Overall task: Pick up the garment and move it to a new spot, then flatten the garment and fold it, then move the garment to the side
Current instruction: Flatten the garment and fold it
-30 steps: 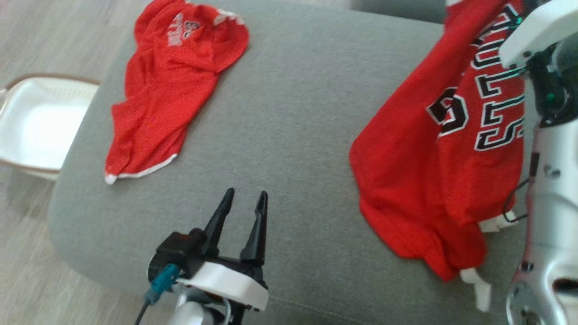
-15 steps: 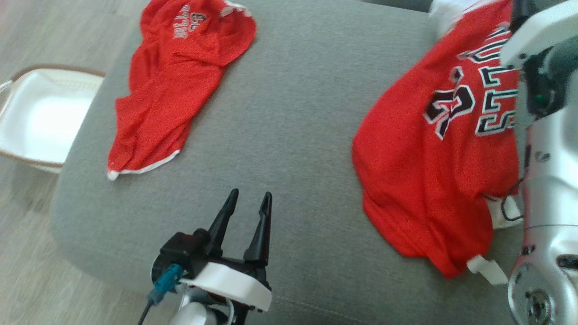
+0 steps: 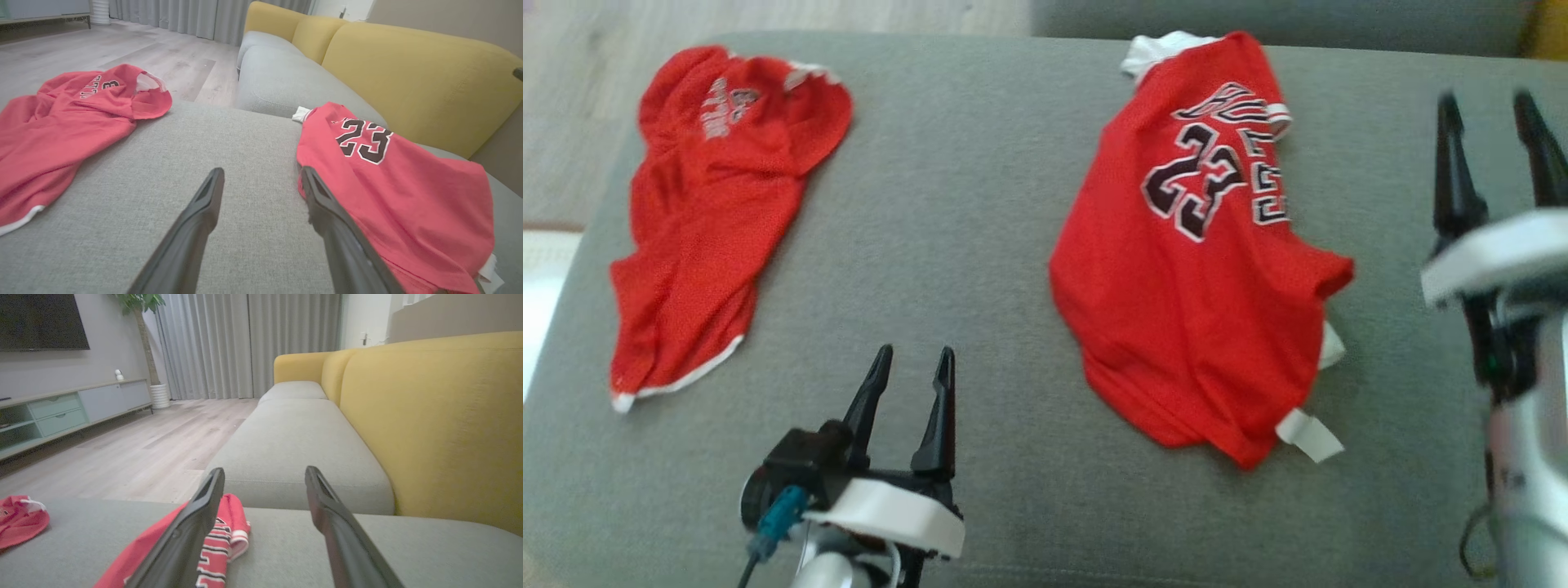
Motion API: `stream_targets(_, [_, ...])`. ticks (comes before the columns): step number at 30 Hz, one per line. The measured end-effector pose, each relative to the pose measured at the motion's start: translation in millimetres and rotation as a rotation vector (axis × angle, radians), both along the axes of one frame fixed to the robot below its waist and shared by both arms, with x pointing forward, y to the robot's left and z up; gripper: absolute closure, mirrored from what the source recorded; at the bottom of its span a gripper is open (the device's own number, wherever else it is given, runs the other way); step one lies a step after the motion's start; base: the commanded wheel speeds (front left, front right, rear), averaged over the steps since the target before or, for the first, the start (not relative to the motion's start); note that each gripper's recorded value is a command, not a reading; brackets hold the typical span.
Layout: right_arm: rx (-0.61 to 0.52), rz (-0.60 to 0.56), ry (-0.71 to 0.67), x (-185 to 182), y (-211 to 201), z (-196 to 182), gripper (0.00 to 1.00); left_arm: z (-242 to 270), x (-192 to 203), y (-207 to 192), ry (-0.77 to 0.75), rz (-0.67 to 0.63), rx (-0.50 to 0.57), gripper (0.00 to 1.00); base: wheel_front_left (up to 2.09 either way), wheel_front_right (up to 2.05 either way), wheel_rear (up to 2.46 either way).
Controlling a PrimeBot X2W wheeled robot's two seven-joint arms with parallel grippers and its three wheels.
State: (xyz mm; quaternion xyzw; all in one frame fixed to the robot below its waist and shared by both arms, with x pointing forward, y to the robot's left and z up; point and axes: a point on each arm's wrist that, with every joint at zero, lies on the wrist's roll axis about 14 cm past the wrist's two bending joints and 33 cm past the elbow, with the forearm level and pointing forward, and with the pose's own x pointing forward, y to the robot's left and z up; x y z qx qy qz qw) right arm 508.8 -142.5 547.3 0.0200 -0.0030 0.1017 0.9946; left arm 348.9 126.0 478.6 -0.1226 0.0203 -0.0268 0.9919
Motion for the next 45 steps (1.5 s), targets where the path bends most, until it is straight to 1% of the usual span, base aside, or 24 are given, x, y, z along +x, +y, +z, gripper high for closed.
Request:
stream_targets(4, [-0.017, -0.069, 0.049, -34, -33, -24, 0.00, -3, 1, -9, 0.005, -0.035, -0.001, 0.00, 0.00, 0.00, 0.00])
stream_targets(5, [-0.017, -0.069, 0.049, -34, -33, -24, 0.00, -3, 1, -9, 0.005, -0.035, -0.001, 0.00, 0.00, 0.00, 0.00])
stream_targets(8, [-0.032, -0.087, 0.132, -57, -43, -52, 0.00, -2, 4, -14, -0.001, -0.056, 0.003, 0.00, 0.00, 0.00, 0.00])
stream_targets(12, [-0.035, -0.020, 0.292, -81, -25, -92, 0.00, -5, 7, -18, 0.008, -0.073, 0.000, 0.00, 0.00, 0.00, 0.00])
stream_targets(15, [-0.034, 0.052, 0.392, -89, -4, -111, 0.00, -8, 8, -19, 0.017, -0.076, -0.001, 0.00, 0.00, 0.00, 0.00])
stream_targets(17, [-0.057, 0.094, 0.474, -95, 5, -126, 0.00, -10, 9, -20, 0.021, -0.079, -0.002, 0.00, 0.00, 0.00, 0.00])
stream_targets(21, [-0.090, 0.136, 0.581, -100, 14, -147, 0.00, -10, 9, -22, 0.024, -0.084, -0.003, 0.00, 0.00, 0.00, 0.00])
stream_targets(25, [-0.119, 0.159, 0.659, -101, 20, -163, 0.00, -10, 11, -16, 0.023, -0.063, 0.002, 0.00, 0.00, 0.00, 0.00])
stream_targets(26, [-0.124, 0.163, 0.686, -102, 21, -167, 0.27, -10, 11, -15, 0.026, -0.060, 0.002, 0.00, 0.00, 0.00, 0.00])
stream_targets(27, [-0.133, 0.168, 0.715, -104, 22, -172, 0.75, -11, 11, -14, 0.027, -0.057, 0.003, 0.00, 0.00, 0.00, 0.00])
stream_targets(28, [-0.142, 0.172, 0.741, -107, 23, -176, 1.00, -11, 10, -14, 0.027, -0.055, 0.003, 0.00, 0.00, 0.00, 0.00])
stream_targets(31, [-0.134, 0.165, 0.755, -107, 22, -177, 1.00, -10, 10, -12, 0.029, -0.042, -0.003, 0.00, 0.00, 0.00, 0.00])
stream_targets(34, [-0.098, 0.095, 0.709, -93, 3, -162, 1.00, -10, 11, -12, 0.027, -0.040, -0.002, 0.00, 0.00, 0.00, 0.00])
stream_targets(37, [-0.079, 0.022, 0.630, -79, -22, -138, 1.00, -8, 11, -15, 0.020, -0.048, -0.003, 0.00, 0.00, 0.00, 0.00])
stream_targets(40, [-0.086, -0.061, 0.587, -73, -56, -119, 1.00, -6, 12, -18, 0.015, -0.059, -0.005, 0.00, 0.00, 0.00, 0.00])
stream_targets(43, [-0.115, -0.151, 0.583, -73, -94, -107, 1.00, -5, 12, -20, 0.012, -0.068, -0.007, 0.00, 0.00, 0.00, 0.00])
stream_targets(45, [-0.152, -0.195, 0.613, -77, -113, -108, 1.00, -6, 12, -21, 0.012, -0.074, -0.009, 0.00, 0.00, 0.00, 0.00])
